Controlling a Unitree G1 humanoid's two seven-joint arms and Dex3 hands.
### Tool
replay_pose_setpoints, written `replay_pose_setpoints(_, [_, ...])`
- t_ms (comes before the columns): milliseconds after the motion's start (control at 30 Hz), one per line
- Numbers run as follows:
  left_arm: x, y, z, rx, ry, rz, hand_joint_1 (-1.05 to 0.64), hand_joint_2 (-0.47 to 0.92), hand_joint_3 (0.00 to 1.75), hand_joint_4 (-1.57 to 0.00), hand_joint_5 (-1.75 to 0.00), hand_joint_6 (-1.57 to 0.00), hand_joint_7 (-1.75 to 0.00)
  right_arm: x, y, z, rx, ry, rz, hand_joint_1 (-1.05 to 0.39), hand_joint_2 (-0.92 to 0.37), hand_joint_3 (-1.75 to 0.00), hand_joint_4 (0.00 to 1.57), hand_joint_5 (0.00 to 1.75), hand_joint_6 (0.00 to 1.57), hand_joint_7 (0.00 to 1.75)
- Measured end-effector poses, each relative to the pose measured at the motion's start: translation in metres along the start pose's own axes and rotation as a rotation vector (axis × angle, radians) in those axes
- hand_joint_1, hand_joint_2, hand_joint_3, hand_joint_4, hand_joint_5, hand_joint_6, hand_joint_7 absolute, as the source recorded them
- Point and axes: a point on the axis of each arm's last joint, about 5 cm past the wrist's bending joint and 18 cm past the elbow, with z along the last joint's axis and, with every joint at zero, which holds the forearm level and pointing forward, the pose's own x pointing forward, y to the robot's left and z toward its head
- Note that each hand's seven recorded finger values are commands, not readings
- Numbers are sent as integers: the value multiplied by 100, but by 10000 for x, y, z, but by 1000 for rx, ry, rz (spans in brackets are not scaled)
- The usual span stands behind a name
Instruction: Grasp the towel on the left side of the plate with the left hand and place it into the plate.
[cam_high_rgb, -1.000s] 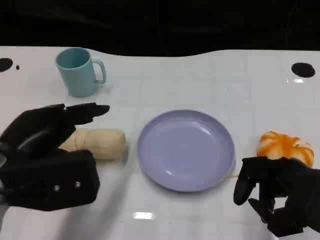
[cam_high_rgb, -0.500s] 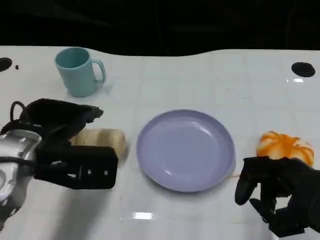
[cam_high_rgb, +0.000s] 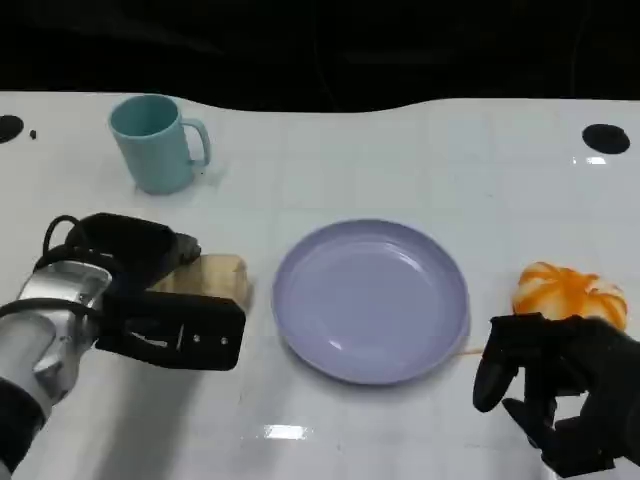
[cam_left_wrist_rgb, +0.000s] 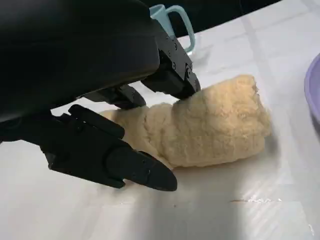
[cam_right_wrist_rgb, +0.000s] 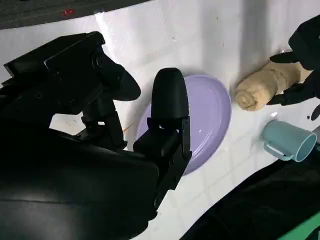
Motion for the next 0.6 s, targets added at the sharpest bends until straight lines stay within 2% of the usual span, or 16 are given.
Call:
replay_pose_setpoints(133, [62,-68,-10,-46,5,-28,-52,92,8,-62,-7,-61,-3,-8,0,-3,1,2,0,2,-54,-111,72,175,71,143])
replay_pose_setpoints(267, [103,-196,11,-106,21,-55,-51,92,10,-66,-8,-65,-4,-15,-4,-5,-1,3,0,2,-55,-111,73,175,71,143])
replay_pose_setpoints(433, [163,-200,33,-146,54,-44,-45,92,10,-72,-10,-71,-6,-20,-6,-10,0,6,3,1,-54,-111,73,175,71,142])
replay_pose_setpoints(533, [178,-228,42,-170,70,-14,-28,91,4,-93,-24,-100,-12,-24,-3,-14,2,8,4,2,-54,-111,72,174,71,143])
replay_pose_setpoints(567, [178,-240,42,-177,70,6,-26,92,2,-96,-39,-109,-11,-26,-2,-16,2,10,4,2,-55,-111,72,174,71,143])
replay_pose_setpoints(600, [177,-253,43,-182,67,27,-24,91,1,-88,-105,-118,-22,-28,-1,-17,3,10,4,2,-55,-111,72,174,71,143])
